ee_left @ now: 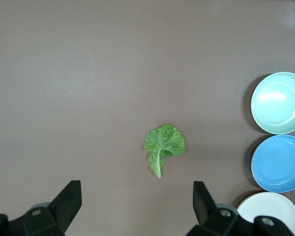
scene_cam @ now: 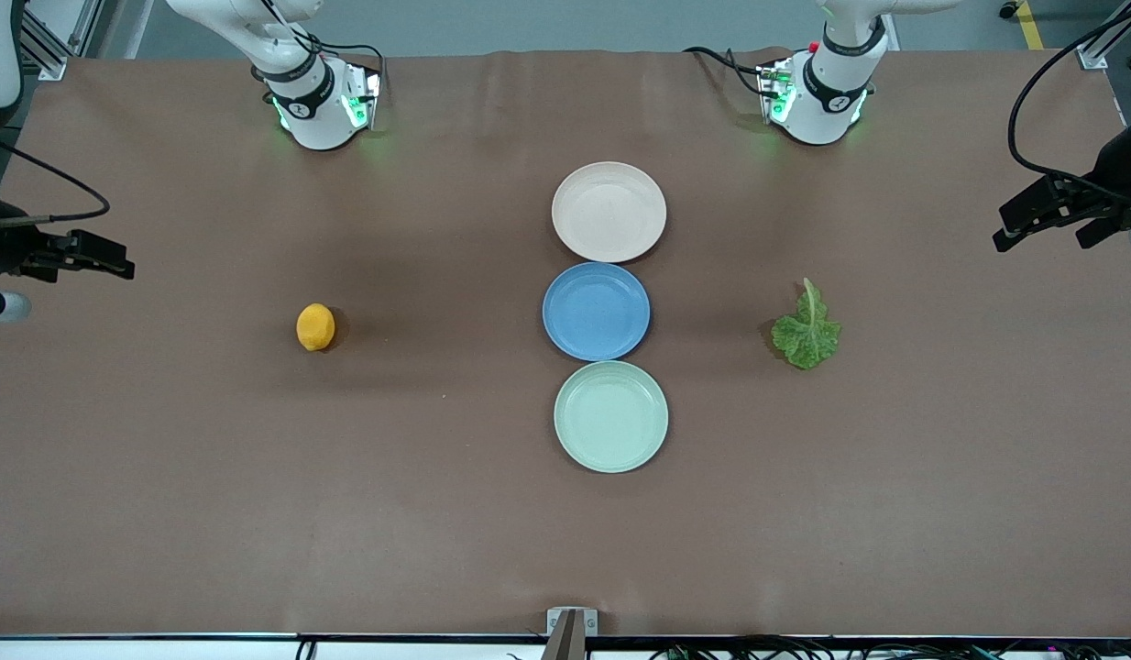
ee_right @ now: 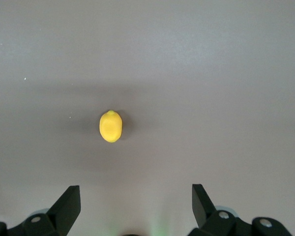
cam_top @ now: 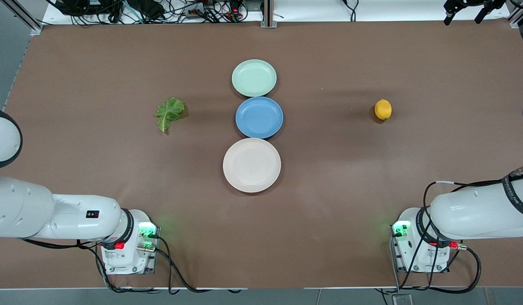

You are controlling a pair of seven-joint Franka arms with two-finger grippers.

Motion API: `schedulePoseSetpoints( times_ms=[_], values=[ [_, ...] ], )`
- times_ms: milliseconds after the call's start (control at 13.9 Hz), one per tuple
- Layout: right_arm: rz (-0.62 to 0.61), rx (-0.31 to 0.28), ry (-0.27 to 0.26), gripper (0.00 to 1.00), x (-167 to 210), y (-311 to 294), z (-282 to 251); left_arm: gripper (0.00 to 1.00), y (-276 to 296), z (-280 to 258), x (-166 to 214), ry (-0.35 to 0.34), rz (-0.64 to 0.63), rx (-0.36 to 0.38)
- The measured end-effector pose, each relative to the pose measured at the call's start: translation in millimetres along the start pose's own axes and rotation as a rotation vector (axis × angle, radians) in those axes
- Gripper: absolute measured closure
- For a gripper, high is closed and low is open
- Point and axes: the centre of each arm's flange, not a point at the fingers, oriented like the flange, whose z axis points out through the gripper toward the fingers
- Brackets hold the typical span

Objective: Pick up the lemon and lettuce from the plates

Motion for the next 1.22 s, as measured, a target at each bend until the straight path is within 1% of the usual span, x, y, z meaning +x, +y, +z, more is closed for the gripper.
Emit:
schedulePoseSetpoints(
  times_ms=[287,718,1221],
  values=[
    [0.012,0.001,0.018,0.0,-22.0,-2.8,-5.8,0.0,0.0,-0.3,0.0,0.001,0.0,0.0],
    [0.025,0.002,0.034,0.0,-30.3,-2.6,-12.9,0.0,0.0,-0.5,0.0,0.001,0.0,0.0],
    [0.025,0.0,0.092,0.0,-47.2,-3.5,-33.7,0.0,0.0,-0.6,0.0,0.001,0.0,0.0]
  ],
)
